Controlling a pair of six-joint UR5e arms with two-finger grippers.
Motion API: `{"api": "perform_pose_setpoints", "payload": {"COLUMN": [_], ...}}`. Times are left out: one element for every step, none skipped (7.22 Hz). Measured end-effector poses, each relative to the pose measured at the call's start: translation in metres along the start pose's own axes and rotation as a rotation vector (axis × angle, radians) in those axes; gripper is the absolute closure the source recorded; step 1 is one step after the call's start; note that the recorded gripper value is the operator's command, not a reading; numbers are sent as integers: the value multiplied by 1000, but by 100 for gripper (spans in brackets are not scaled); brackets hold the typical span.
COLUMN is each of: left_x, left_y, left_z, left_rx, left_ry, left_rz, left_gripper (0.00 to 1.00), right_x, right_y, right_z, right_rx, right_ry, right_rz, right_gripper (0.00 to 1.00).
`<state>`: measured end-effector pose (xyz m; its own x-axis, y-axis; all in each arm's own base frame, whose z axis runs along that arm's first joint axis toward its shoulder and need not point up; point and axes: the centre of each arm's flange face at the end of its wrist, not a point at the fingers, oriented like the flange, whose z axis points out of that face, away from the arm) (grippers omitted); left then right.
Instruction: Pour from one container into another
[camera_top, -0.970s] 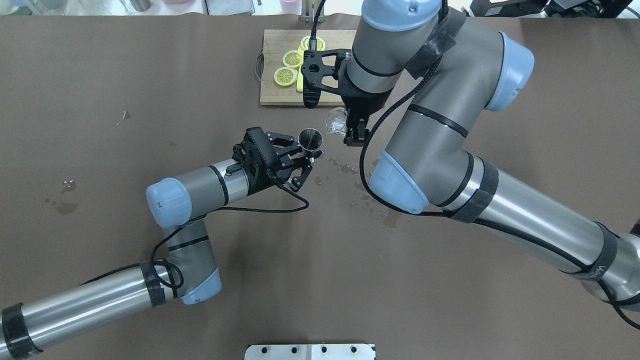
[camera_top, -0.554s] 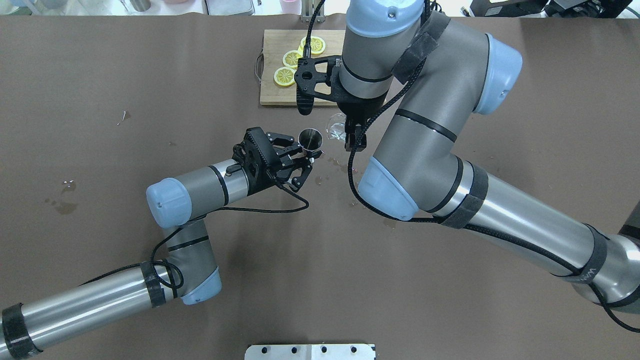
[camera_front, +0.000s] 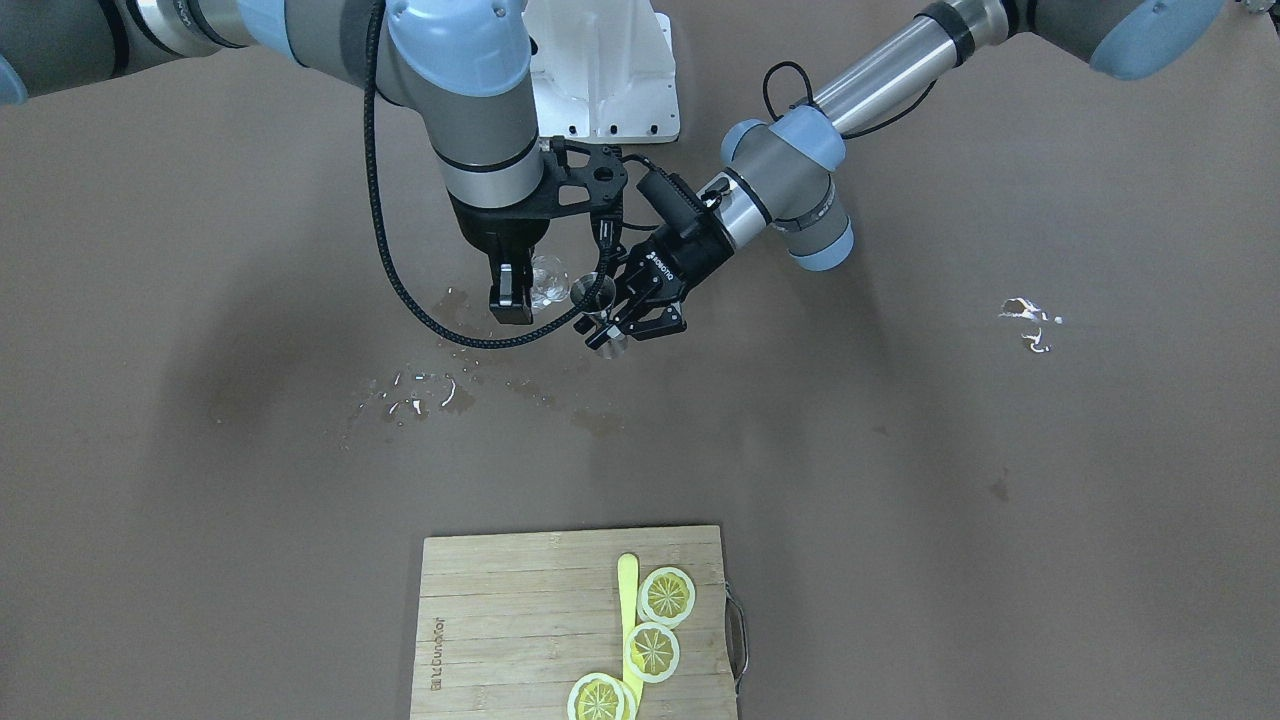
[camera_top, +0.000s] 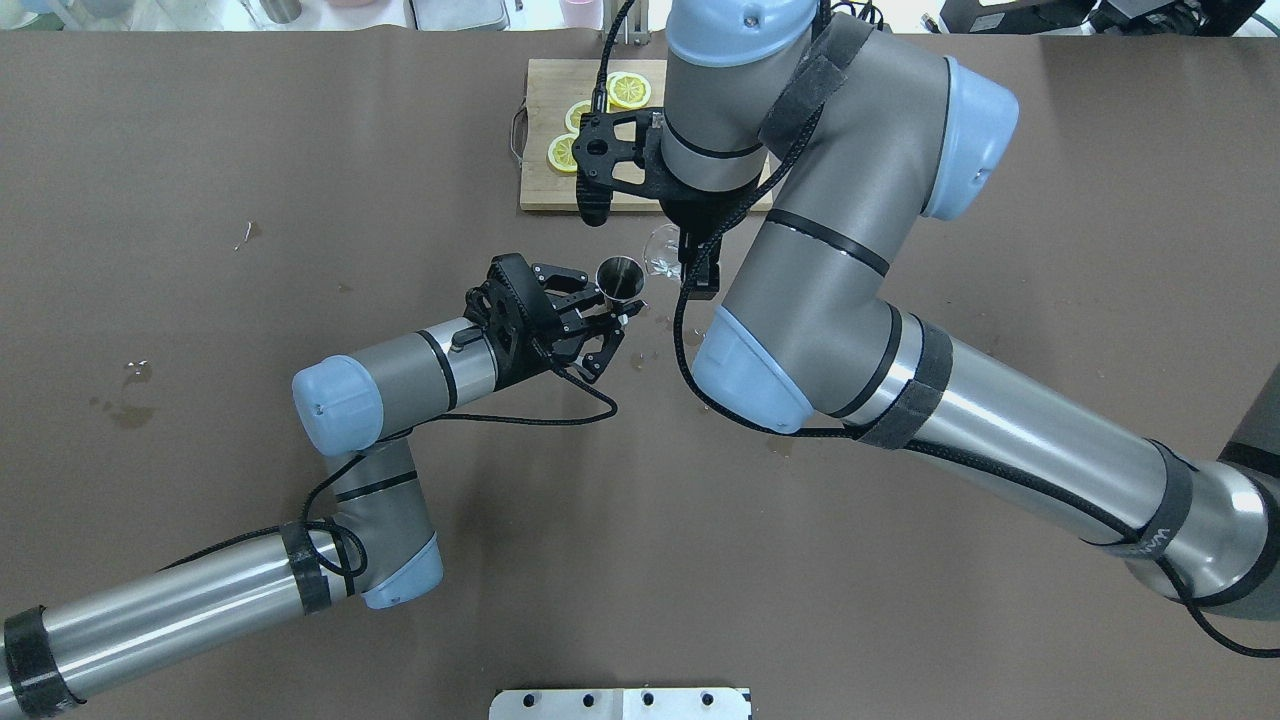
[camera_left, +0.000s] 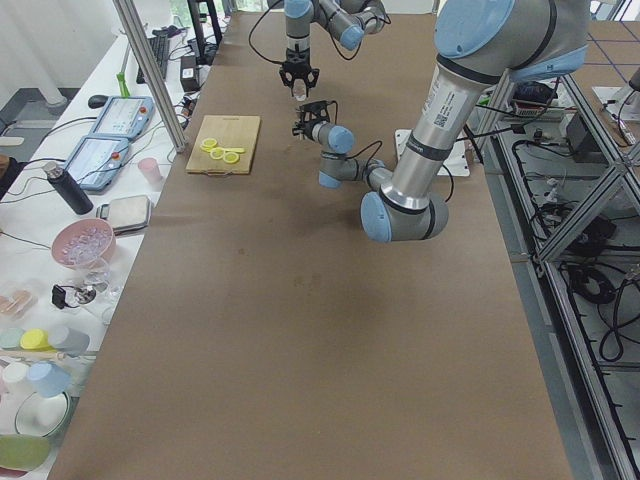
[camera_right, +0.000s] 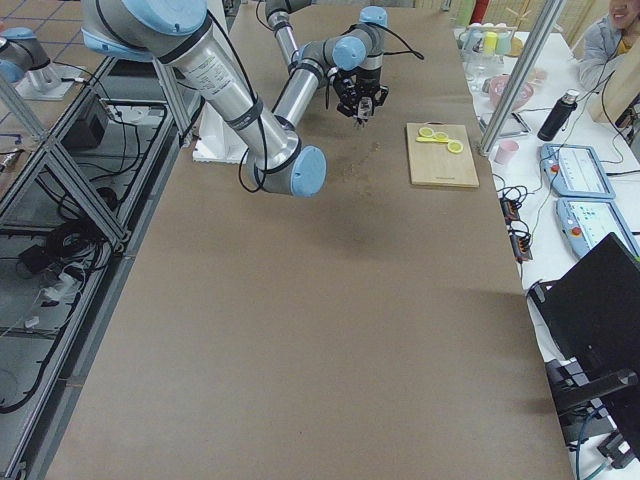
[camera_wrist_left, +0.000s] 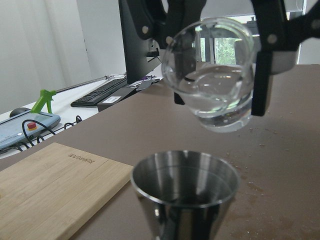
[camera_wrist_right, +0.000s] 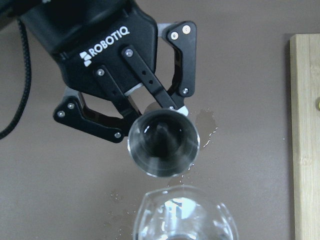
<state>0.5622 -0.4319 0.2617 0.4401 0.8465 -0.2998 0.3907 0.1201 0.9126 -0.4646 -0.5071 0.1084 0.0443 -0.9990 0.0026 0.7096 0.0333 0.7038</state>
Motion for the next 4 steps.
{"api": "perform_pose_setpoints", "payload": {"left_x": [-2, -4, -5, -6], "left_y": [0, 0, 0, 0], "left_z": [0, 0, 0, 0], "left_rx": [0, 0, 0, -1], "left_ry": [-2, -5, -7, -9], "left_rz": [1, 2, 2, 3], "left_gripper": [100, 100, 100, 100], "right_x": [2, 2, 2, 2], "right_y": [-4, -7, -8, -9], "right_z": [-1, -3, -4, -5], "right_rx": [-7, -14, -23, -34], "right_ry": [-4, -8, -12, -18], "right_rz": [5, 10, 16, 23], "right_gripper": [100, 100, 100, 100]}}
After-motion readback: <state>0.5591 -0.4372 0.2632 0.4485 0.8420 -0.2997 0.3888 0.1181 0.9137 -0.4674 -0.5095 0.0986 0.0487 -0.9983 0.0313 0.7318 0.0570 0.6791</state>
